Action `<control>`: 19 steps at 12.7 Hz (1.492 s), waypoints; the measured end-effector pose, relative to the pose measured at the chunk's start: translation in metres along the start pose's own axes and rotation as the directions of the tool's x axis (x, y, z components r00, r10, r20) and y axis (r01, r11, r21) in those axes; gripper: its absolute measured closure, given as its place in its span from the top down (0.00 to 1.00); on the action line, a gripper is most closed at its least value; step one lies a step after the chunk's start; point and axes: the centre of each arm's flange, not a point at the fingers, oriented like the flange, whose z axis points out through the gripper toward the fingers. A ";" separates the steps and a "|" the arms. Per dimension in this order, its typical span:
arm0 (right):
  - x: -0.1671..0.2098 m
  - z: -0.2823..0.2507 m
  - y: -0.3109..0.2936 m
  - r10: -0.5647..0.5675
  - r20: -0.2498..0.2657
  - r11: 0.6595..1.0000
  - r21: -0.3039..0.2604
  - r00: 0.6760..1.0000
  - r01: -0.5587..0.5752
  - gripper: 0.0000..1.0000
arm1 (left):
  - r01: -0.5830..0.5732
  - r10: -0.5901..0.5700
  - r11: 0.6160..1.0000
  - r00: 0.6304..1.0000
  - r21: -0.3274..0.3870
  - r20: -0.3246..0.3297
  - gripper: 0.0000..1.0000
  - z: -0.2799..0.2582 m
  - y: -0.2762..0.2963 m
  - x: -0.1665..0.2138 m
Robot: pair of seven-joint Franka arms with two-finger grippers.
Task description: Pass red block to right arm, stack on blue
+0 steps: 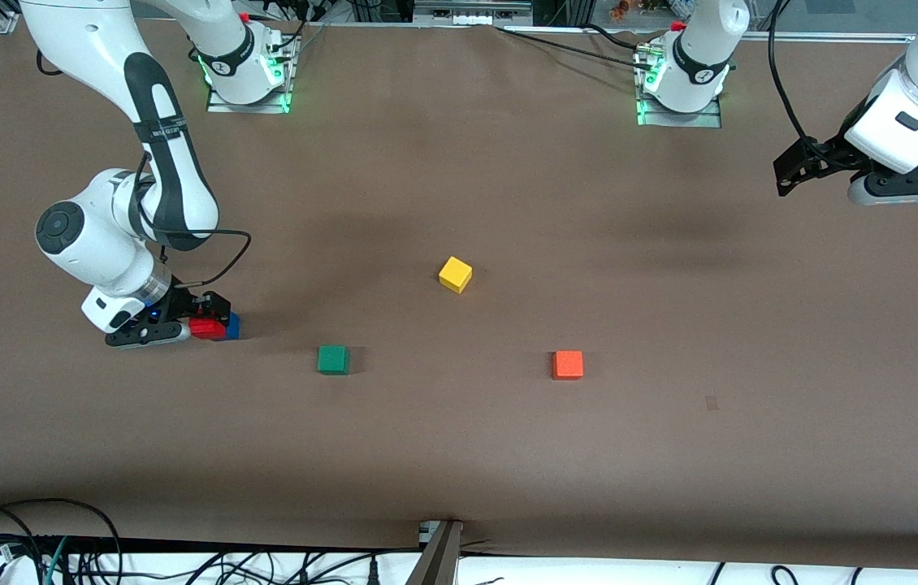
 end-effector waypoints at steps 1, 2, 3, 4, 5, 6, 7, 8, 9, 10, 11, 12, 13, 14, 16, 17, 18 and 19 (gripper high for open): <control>0.003 -0.004 0.000 0.000 0.008 1.000 0.008 1.000 0.000 1.00 | 0.000 0.000 1.000 1.000 0.000 0.000 1.00 0.000 0.000 0.000; 0.008 -0.012 0.001 -0.002 0.019 1.000 0.018 1.000 0.001 1.00 | 0.000 0.000 1.000 1.000 0.000 0.000 1.00 0.000 0.000 0.000; 0.013 -0.024 0.003 -0.008 0.027 1.000 0.024 1.000 0.008 1.00 | -0.001 0.001 1.000 1.000 0.000 0.000 1.00 0.000 0.001 0.000; 0.019 -0.037 0.004 -0.021 0.026 1.000 0.022 0.999 0.021 1.00 | -0.002 0.002 1.000 1.000 0.000 -0.001 1.00 0.000 0.001 0.000; 0.022 -0.053 0.005 -0.040 0.026 0.999 0.019 0.999 0.039 1.00 | -0.003 0.003 1.000 1.000 0.000 -0.001 1.00 -0.001 0.001 0.000; 0.023 -0.069 0.005 -0.056 0.040 0.998 0.021 0.998 0.055 1.00 | -0.003 0.003 1.000 1.000 0.000 -0.001 1.00 -0.001 0.002 0.000; 0.022 -0.089 0.008 -0.061 0.062 0.998 0.021 0.996 0.060 1.00 | -0.003 0.003 1.000 1.000 0.000 -0.001 1.00 -0.001 0.002 0.000; 0.021 -0.114 0.011 -0.060 0.090 0.998 0.016 0.994 0.059 1.00 | -0.003 0.003 1.000 1.000 0.000 -0.002 1.00 -0.001 0.002 0.000; 0.022 -0.144 0.012 -0.058 0.117 0.998 0.000 0.991 0.059 1.00 | -0.003 0.003 1.000 1.000 0.000 -0.001 1.00 -0.001 0.002 0.000; 0.024 -0.179 0.009 -0.057 0.140 0.998 -0.015 0.988 0.059 1.00 | -0.003 0.003 1.000 1.000 0.000 -0.001 1.00 -0.001 0.002 0.000; 0.026 -0.217 0.004 -0.059 0.161 0.998 -0.023 0.985 0.063 1.00 | -0.003 0.003 1.000 1.000 0.000 -0.001 1.00 -0.001 0.002 0.000; 0.030 -0.253 0.000 -0.065 0.172 0.997 -0.034 0.983 0.071 1.00 | -0.004 0.004 1.000 1.000 0.000 -0.002 1.00 -0.001 0.002 0.000; 0.034 -0.284 -0.004 -0.071 0.170 0.996 -0.047 0.983 0.080 1.00 | -0.004 0.004 1.000 1.000 0.000 -0.001 1.00 -0.001 0.002 0.000; 0.038 -0.304 -0.006 -0.075 0.157 0.995 -0.056 0.985 0.084 1.00 | -0.004 0.004 1.000 1.000 0.000 -0.001 1.00 -0.001 0.002 0.000; 0.042 -0.313 -0.005 -0.066 0.148 0.995 -0.065 0.987 0.076 1.00 | -0.005 0.005 1.000 1.000 0.001 0.002 1.00 -0.001 0.002 -0.001; 0.043 -0.308 -0.005 -0.061 0.159 0.995 -0.067 0.985 0.072 1.00 | -0.006 0.006 1.000 1.000 0.001 0.003 1.00 -0.001 0.003 -0.001; 0.042 -0.303 -0.007 -0.054 0.184 0.996 -0.064 0.982 0.066 1.00 | -0.007 0.007 1.000 1.000 0.001 0.003 1.00 -0.001 0.004 -0.001; 0.038 -0.299 -0.010 -0.033 0.218 0.997 -0.055 0.975 0.047 1.00 | -0.008 0.008 1.000 1.000 0.001 0.003 1.00 -0.001 0.004 -0.001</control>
